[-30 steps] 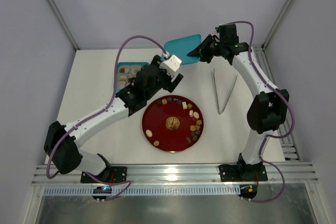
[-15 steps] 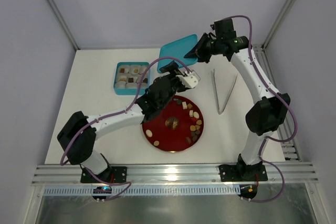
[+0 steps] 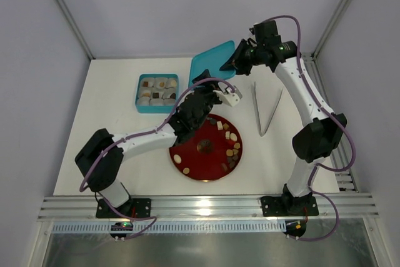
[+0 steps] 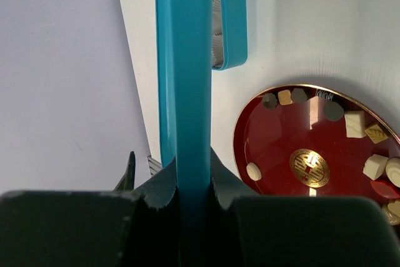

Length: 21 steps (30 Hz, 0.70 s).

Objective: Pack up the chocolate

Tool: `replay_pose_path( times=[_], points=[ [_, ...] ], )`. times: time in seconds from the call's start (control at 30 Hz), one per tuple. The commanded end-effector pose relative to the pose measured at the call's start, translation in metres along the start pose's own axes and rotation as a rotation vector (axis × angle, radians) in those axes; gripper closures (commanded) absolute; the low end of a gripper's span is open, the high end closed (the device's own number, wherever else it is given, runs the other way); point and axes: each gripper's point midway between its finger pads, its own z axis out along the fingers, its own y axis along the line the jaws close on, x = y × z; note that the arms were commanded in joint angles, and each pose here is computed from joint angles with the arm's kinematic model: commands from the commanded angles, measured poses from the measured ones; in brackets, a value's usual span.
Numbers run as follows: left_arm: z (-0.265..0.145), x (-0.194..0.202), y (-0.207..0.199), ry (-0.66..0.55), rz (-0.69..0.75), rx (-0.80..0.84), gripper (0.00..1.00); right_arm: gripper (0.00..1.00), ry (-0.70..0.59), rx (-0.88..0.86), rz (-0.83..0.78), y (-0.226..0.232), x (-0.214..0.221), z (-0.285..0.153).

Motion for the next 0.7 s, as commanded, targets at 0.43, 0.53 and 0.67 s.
replay_pose_path(
  times=[0.43, 0.53, 0.67],
  points=[
    [0.014, -0.020, 0.038, -0.033, 0.068, -0.144, 0.64, 0.96, -0.041, -0.077, -0.096, 0.034, 0.009, -0.033],
    [0.016, -0.021, 0.043, -0.026, 0.072, -0.176, 0.72, 0.96, -0.036, -0.081, -0.104, 0.036, 0.012, -0.032],
    [0.019, -0.022, 0.045, -0.022, 0.080, -0.184, 0.92, 0.96, -0.030, -0.085, -0.114, 0.038, 0.015, -0.032]
  ],
)
